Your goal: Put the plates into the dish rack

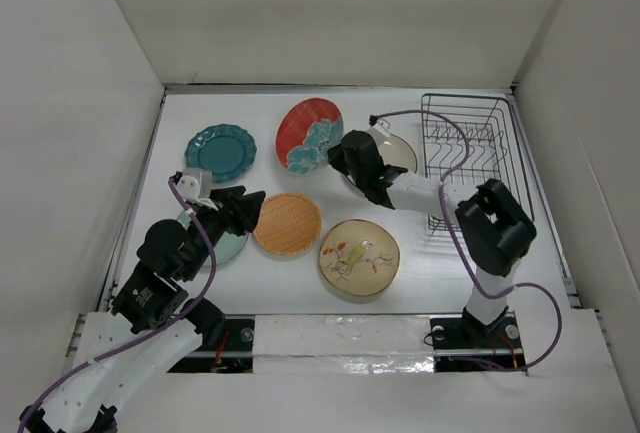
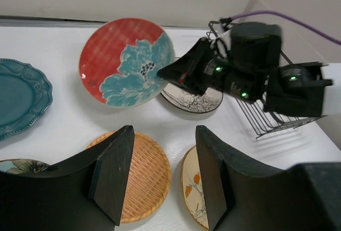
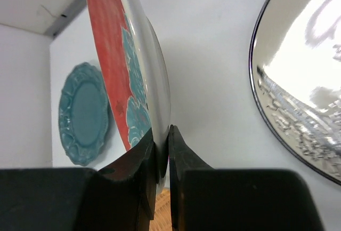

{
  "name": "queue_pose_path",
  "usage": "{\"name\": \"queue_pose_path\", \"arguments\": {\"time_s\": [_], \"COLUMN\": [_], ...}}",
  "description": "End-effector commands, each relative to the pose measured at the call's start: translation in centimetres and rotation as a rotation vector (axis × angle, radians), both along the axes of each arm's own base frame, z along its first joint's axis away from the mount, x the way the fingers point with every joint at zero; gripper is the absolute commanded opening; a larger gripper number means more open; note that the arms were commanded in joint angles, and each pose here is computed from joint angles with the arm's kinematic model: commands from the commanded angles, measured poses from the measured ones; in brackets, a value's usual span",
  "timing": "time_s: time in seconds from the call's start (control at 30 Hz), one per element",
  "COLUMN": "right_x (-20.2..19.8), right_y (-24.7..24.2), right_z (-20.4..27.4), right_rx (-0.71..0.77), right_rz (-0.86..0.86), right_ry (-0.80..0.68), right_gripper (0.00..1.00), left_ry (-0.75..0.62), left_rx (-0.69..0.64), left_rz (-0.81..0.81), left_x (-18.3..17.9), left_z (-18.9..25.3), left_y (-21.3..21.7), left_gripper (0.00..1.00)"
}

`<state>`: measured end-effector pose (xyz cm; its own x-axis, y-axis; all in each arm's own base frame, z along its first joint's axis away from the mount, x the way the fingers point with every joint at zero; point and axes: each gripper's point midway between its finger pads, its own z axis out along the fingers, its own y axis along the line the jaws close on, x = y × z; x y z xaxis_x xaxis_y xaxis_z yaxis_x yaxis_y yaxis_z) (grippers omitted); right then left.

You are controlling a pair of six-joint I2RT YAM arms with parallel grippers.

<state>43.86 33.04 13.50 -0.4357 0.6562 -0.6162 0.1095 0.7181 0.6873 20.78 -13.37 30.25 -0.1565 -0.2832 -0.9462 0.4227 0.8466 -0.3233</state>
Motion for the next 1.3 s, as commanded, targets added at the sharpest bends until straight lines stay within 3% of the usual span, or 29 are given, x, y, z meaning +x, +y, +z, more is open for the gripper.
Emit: {"name": "queue_pose_path", "arguments": {"time_s": [0.0,0.13,0.27,0.33,0.5,0.63,0.73,0.93,1.0,1.27], "right_x": [1.3,-0.6,-3.2,-4.1,-8.3,-10.2,-9.1,-5.8,-4.5,-0.3], "right_y": [-3.6,-12.0,-21.5,-24.8,-35.7,-41.3,-44.1,-45.3,-46.5,-48.2], "right_z": [17.8,22.1,24.6,26.0,27.8,29.6,29.2,31.0,31.4,29.0], "right_rx": [0.170,0.112,-0.042,-0.143,-0.406,-0.583,-0.682,-0.831,-0.960,-1.090], "right_rz": [-0.095,-0.221,-0.377,-0.378,-0.572,-0.699,-0.711,-0.619,-0.573,-0.453], "right_ry": [-0.416,-0.473,-0.497,-0.523,-0.445,-0.424,-0.353,-0.354,-0.318,-0.201], "right_gripper": [0.00,0.00,0.00,0.00,0.00,0.00,0.00,0.00,0.00,0.00], "left_ry": [-0.063,-0.088,-0.108,-0.124,-0.154,-0.166,-0.163,-0.163,-0.162,-0.147], "left_rx": [-0.031,-0.047,-0.062,-0.074,-0.093,-0.106,-0.108,-0.113,-0.112,-0.102], "left_rz": [-0.006,-0.009,-0.015,-0.012,-0.024,-0.028,-0.042,-0.028,-0.028,-0.028], "left_x": [-0.3,-0.8,-1.3,-1.6,-2.4,-2.9,-3.1,-3.1,-3.1,-2.8], "left_z": [1.5,2.2,2.7,3.1,3.8,4.1,4.1,4.1,4.1,3.7], "left_y": [0.1,0.4,0.7,1.0,1.2,1.4,1.2,1.5,1.5,1.1], "left_gripper": [0.47,0.48,0.48,0.48,0.48,0.49,0.49,0.50,0.50,0.50]}}
